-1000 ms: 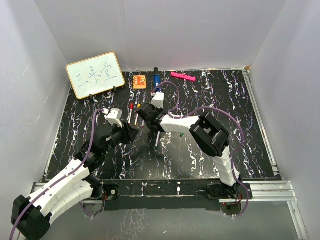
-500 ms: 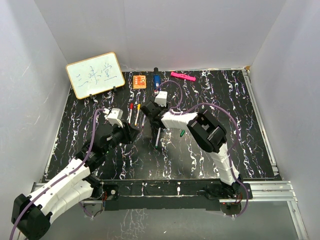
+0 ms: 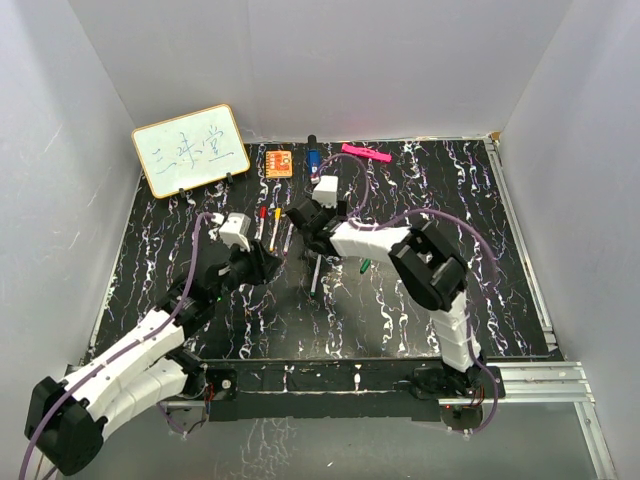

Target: Insert the pens into the pen caps

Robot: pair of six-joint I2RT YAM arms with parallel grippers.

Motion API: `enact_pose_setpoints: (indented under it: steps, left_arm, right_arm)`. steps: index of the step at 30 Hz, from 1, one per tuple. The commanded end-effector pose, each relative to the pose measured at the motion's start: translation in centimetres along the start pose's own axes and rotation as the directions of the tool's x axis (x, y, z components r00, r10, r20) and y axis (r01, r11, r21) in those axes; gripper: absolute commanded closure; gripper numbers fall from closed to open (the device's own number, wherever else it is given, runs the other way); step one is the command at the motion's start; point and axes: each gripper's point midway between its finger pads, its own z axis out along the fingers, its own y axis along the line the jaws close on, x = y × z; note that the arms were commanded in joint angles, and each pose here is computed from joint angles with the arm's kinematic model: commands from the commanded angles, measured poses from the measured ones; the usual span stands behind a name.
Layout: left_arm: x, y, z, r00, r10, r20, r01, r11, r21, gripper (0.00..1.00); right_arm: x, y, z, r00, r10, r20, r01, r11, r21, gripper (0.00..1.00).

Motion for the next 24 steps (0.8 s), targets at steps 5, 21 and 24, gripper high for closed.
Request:
enact_pose_setpoints:
  steps: [5, 21, 24]
  left_arm:
    - [-0.3, -1.2, 1.7, 0.999, 0.013, -0.042, -0.011, 0.999, 0.046, 0.62]
    - [6.8, -1.9, 6.1, 0.945, 0.057, -0.322, -0.062, 0.998, -0.005, 0.56]
    - [7.7, -1.8, 7.3, 0.92, 0.086, -0.383, -0.111, 0.993, -0.044, 0.56]
  right_arm:
    - [-13.1, -6.5, -5.3, 0.941, 0.223, 0.254, -0.226, 0.974, -0.019, 0.41]
    - [-6.8, -18.3, -4.0, 0.963, 0.245, 0.115, -0.258, 0.96, 0.11, 0.52]
    - [-5.9, -18.3, -3.4, 0.966, 0.25, 0.073, -0.256, 0.962, 0.093, 0.42]
